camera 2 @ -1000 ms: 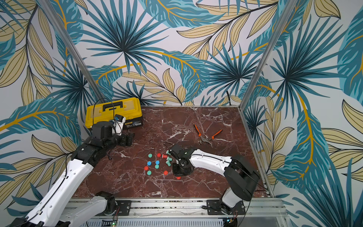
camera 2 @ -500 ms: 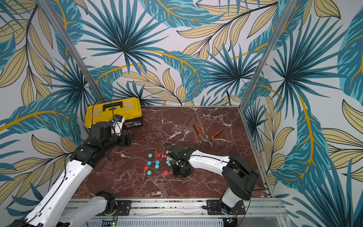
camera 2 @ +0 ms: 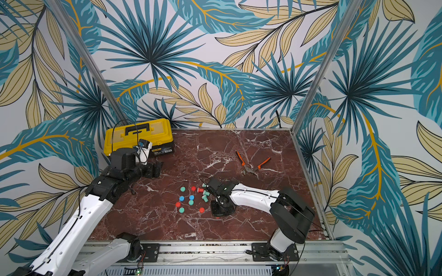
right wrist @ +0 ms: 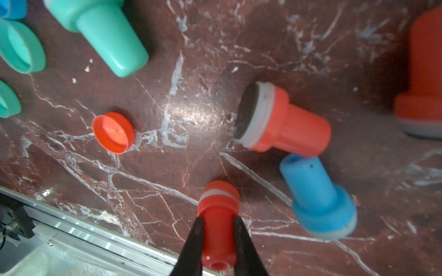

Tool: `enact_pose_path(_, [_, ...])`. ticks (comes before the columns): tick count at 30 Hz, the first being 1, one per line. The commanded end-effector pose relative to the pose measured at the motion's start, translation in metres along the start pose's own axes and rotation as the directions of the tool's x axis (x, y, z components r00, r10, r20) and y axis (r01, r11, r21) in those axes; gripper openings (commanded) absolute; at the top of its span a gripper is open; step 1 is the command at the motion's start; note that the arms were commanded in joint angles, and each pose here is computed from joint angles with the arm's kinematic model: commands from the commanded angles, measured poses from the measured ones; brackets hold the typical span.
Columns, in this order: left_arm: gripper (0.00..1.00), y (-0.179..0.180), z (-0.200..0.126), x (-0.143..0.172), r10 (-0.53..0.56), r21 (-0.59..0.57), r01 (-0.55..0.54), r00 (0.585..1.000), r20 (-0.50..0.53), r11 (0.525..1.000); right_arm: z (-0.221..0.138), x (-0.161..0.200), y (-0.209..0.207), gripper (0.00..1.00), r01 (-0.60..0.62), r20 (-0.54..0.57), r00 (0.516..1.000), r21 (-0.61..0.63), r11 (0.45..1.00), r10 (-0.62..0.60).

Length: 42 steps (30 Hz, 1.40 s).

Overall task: Close the stamp cap
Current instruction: Close the cover of the stamp, then place the stamp at the center of the board.

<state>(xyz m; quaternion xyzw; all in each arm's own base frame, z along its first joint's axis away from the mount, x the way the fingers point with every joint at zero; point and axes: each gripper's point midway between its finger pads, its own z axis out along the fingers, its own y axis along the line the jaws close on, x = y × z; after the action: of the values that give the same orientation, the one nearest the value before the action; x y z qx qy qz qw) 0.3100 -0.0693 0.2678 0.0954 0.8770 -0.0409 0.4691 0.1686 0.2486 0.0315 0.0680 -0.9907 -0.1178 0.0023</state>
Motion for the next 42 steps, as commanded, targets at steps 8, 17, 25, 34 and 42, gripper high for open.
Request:
enact_pose_path(8, [0.89, 0.000, 0.002, 0.002, 0.004, 0.008, -0.004, 1.000, 0.002, 1.000, 0.009, 0.021, -0.027, 0.00, 0.009, -0.083, 0.997, 0.120, 0.993, 0.001])
enact_pose_path(17, [0.89, -0.001, 0.004, 0.004, 0.001, 0.014, -0.001, 1.000, -0.004, 1.000, 0.016, 0.030, -0.045, 0.00, 0.056, -0.175, 0.984, 0.251, 0.967, -0.011])
enact_pose_path(25, [0.89, -0.003, 0.003, 0.002, -0.003, 0.021, 0.003, 1.000, -0.001, 1.000, 0.039, 0.027, -0.047, 0.00, 0.112, -0.248, 0.968, 0.333, 0.936, -0.027])
enact_pose_path(34, [0.89, -0.003, 0.005, 0.003, -0.008, 0.025, 0.008, 1.000, -0.007, 1.000, 0.064, 0.033, -0.051, 0.00, 0.152, -0.287, 0.957, 0.393, 0.907, -0.036])
enact_pose_path(42, [0.89, 0.000, 0.006, 0.005, -0.032, 0.008, 0.032, 0.999, -0.012, 0.999, 0.036, 0.015, -0.023, 0.00, 0.141, -0.190, 0.978, 0.320, 0.937, -0.083])
